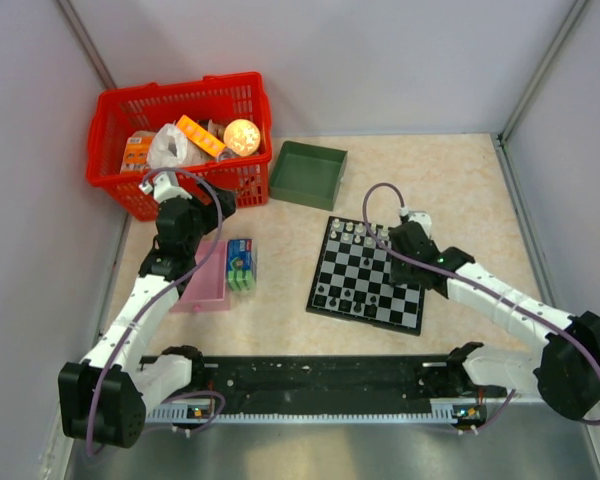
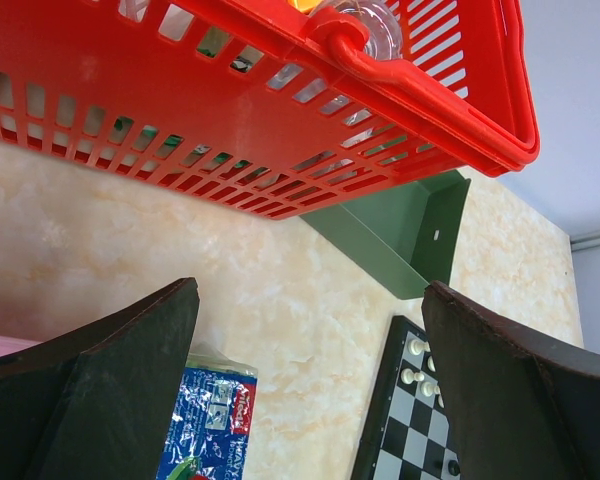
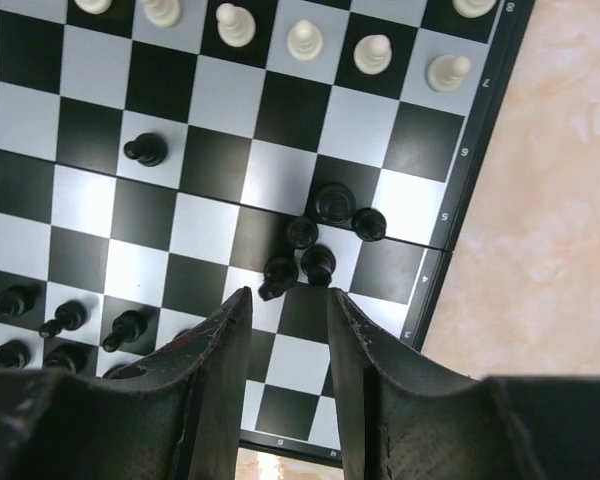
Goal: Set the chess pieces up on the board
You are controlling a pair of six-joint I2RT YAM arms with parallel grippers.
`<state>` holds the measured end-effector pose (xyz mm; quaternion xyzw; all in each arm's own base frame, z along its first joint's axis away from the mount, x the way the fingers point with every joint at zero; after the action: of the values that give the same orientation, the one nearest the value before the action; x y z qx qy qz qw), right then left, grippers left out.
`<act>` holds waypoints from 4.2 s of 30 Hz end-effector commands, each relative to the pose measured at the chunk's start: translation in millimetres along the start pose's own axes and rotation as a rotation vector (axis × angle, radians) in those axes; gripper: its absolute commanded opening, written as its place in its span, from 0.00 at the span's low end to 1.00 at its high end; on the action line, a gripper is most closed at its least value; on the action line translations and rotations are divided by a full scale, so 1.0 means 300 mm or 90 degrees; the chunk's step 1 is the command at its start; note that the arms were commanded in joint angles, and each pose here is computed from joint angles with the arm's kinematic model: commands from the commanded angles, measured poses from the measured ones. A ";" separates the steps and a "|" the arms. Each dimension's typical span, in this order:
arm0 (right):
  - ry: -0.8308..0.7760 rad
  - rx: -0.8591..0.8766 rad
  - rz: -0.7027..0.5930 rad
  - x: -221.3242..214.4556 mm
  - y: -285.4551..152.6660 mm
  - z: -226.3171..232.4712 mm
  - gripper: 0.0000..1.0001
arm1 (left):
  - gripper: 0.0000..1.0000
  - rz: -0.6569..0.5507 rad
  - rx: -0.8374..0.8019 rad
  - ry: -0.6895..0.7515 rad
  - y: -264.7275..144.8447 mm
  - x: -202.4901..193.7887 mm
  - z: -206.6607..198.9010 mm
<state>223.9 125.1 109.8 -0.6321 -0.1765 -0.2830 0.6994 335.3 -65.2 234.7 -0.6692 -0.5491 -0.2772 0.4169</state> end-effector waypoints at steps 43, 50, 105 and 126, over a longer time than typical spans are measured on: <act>0.029 -0.031 -0.002 0.135 0.136 -0.041 0.24 | 0.99 -0.033 -0.004 0.000 0.004 0.038 0.002; 0.023 -0.035 0.002 0.135 0.143 -0.044 0.22 | 0.99 -0.033 -0.003 0.000 0.007 0.039 0.003; -0.005 0.075 0.080 -0.237 -0.068 0.063 0.07 | 0.99 -0.040 -0.022 -0.011 -0.018 0.049 -0.014; -0.022 0.086 0.094 -0.257 -0.067 0.073 0.09 | 0.99 -0.032 -0.022 -0.012 -0.002 0.033 -0.010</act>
<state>153.0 153.5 79.9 -0.6042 -0.1453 -0.2140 0.7537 333.6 -62.8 233.5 -0.6701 -0.5514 -0.2760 0.4132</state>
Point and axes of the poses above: each gripper's point midway between its finger pads, its own y axis out along the fingers, its own z axis along the line the jaws close on, x = y × z, the point moved 3 cm from there along -y, back along the fingers, and after that the axes turned 8 degrees about y, right-handed, at the moved point
